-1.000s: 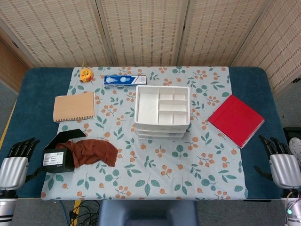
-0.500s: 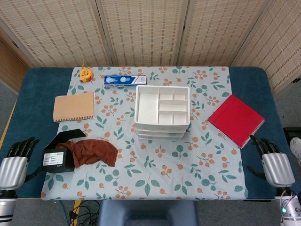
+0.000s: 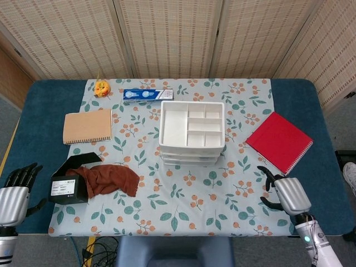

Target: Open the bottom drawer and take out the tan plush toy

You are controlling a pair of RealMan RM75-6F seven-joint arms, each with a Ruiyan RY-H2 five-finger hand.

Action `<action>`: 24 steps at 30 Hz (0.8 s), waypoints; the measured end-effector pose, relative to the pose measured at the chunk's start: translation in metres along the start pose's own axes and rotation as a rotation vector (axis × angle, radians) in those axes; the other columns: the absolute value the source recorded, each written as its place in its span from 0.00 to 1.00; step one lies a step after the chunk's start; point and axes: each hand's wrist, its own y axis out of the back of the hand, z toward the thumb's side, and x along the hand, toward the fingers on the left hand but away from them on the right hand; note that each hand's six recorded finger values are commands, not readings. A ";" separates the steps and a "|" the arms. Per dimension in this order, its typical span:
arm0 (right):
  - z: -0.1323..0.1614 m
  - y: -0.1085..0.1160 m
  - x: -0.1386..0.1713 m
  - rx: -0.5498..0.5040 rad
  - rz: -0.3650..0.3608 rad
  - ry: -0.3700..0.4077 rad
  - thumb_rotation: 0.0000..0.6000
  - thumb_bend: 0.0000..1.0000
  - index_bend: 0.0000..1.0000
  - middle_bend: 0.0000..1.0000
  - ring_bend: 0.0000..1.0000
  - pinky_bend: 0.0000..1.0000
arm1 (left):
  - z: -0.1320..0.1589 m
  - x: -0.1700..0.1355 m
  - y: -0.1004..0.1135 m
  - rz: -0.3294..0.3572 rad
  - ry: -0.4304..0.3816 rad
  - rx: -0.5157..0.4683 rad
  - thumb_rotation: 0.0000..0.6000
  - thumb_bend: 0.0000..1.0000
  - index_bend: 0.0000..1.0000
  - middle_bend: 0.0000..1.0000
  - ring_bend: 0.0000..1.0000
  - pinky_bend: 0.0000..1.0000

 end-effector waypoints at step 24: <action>0.098 -0.083 -0.064 -0.763 0.468 -0.030 1.00 0.50 0.00 0.88 0.99 1.00 | -0.006 -0.003 0.000 -0.004 0.009 -0.006 1.00 0.18 0.14 0.13 0.13 0.13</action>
